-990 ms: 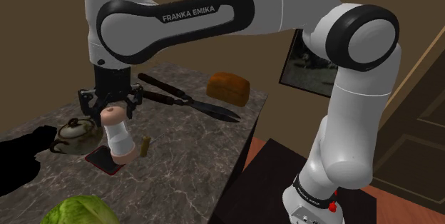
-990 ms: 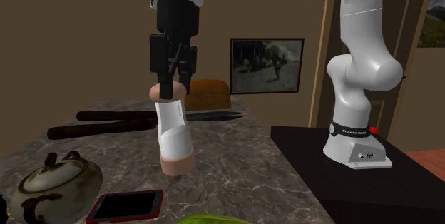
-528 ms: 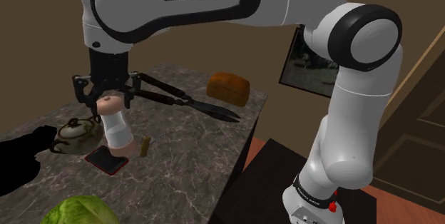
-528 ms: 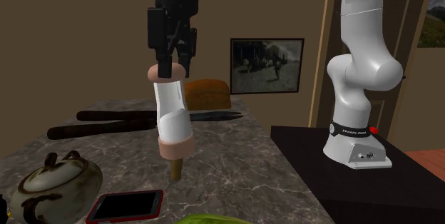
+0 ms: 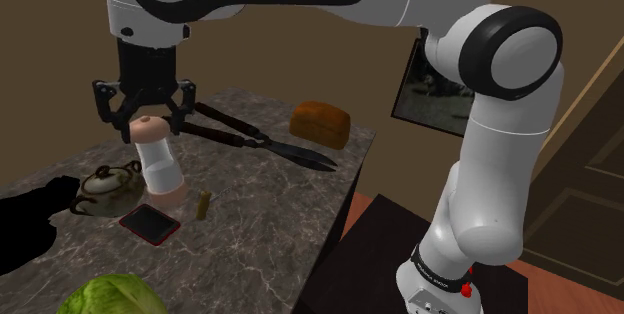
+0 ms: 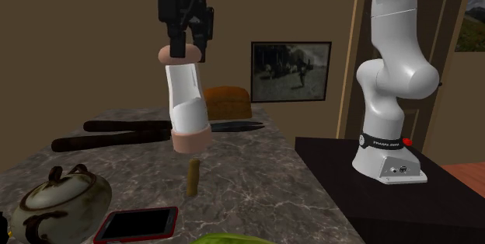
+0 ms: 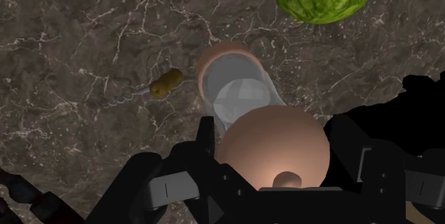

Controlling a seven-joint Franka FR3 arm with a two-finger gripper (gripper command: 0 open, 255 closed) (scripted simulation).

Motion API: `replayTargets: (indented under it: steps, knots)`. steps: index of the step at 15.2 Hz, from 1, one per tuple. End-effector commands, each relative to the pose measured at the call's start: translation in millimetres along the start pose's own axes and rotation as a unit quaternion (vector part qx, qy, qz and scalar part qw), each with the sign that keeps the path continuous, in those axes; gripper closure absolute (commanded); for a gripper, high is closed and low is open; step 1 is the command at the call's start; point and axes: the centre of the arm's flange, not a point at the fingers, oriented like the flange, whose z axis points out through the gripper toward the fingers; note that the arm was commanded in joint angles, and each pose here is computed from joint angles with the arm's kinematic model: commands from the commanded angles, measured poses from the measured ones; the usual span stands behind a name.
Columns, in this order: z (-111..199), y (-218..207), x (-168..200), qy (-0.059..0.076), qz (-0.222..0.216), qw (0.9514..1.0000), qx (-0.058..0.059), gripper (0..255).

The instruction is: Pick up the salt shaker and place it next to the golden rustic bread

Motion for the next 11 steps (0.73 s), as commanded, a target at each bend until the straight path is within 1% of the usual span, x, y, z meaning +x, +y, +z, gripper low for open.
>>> replayTargets:
  steps: [1, 11]
  knots:
    - [-11, -2, 1, 0.000, 0.000, 1.0000, 0.000, 255]
    - [-63, -11, 2, 0.000, 0.000, 1.0000, 0.000, 255]
